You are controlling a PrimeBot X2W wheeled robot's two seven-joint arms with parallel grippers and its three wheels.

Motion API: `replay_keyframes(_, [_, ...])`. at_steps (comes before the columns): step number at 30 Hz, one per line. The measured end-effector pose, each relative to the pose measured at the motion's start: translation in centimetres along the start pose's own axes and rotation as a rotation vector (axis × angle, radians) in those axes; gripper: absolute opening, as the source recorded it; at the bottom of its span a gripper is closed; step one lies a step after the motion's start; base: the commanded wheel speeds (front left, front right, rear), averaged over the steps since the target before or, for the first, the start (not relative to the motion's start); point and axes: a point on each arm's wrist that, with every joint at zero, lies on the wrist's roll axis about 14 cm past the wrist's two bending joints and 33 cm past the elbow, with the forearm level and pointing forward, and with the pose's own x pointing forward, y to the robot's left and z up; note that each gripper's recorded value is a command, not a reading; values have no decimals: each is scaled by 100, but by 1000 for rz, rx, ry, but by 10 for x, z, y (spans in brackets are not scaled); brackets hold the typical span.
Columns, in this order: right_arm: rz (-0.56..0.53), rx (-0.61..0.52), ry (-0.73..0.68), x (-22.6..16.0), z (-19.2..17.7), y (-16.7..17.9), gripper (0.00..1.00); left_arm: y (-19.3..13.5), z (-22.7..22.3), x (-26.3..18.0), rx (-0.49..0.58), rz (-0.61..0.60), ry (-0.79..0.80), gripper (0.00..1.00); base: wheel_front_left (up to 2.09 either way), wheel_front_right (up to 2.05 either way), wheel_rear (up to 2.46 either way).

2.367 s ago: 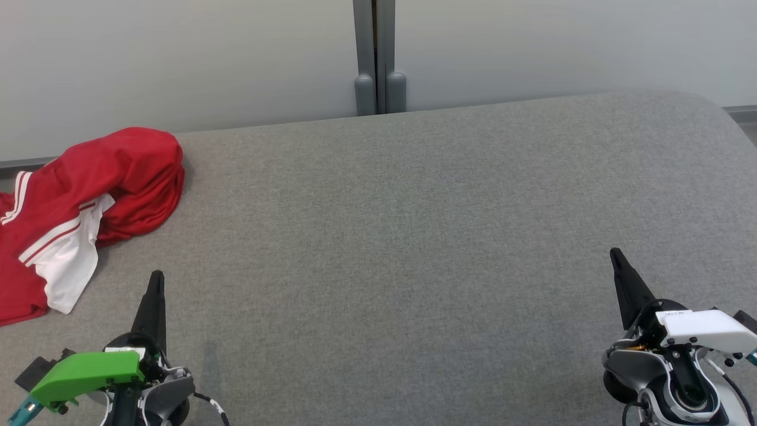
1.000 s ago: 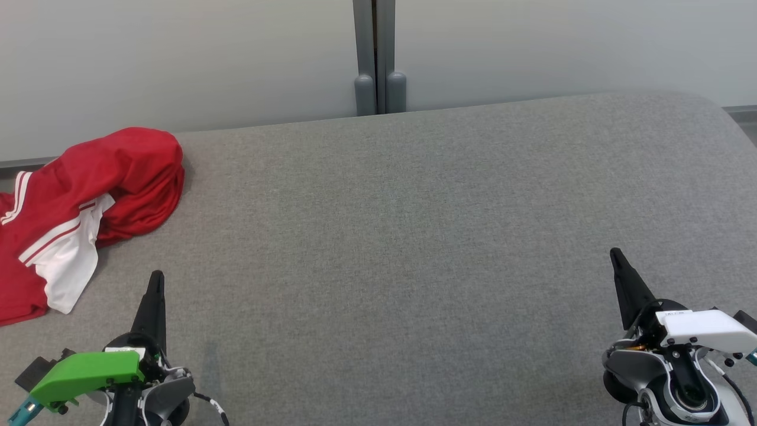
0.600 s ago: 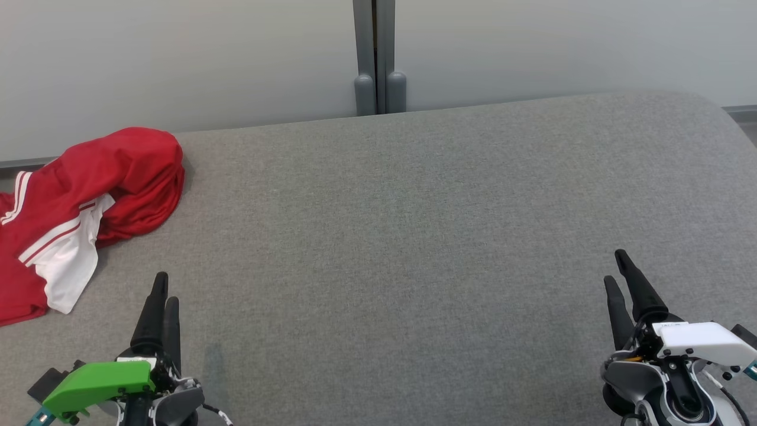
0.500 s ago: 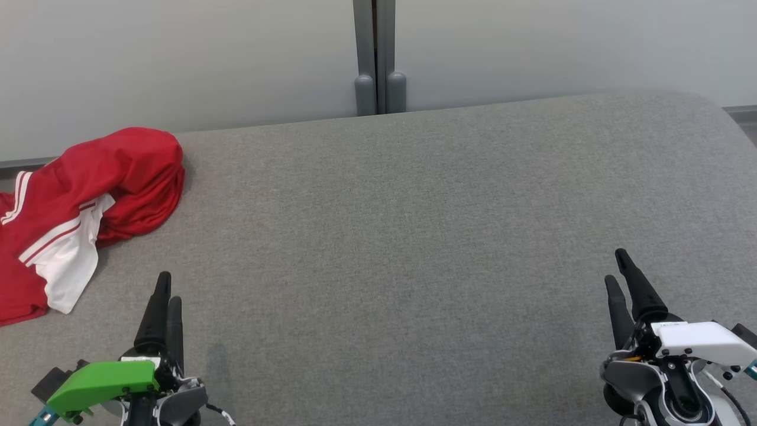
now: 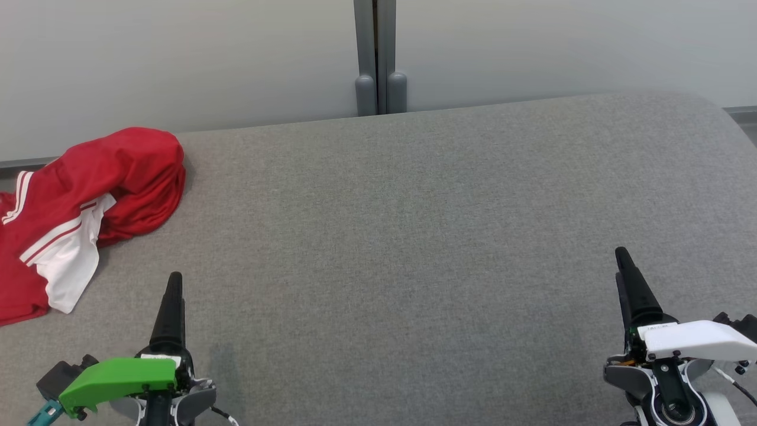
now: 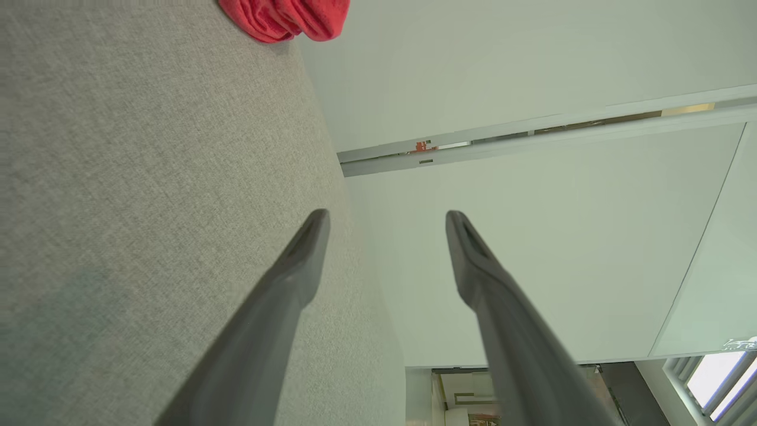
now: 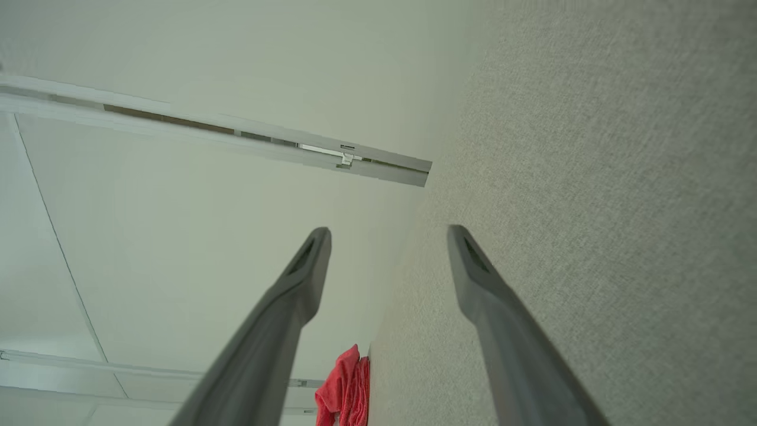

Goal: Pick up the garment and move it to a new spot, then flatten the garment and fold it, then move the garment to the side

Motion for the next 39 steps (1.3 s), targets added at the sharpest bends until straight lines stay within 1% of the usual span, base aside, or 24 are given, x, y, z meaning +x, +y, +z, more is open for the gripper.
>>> replay_keyframes(13, [52, -336, -22, 2, 6, 16, 100, 7, -7, -1, 330, 45, 15, 100, 0, 0, 0])
replay_keyframes(23, [95, -604, -30, 3, 7, 27, 100, 11, -4, -1, 586, 69, 6, 100, 0, 0, 0])
replay_keyframes(33, [138, -808, -18, 4, -1, 34, 100, 10, -1, -1, 781, 65, -7, 100, 0, 0, 0])
replay_keyframes(39, [160, -897, -12, 4, -6, 37, 100, 11, 1, -2, 868, 67, -16, 100, 0, 0, 0])
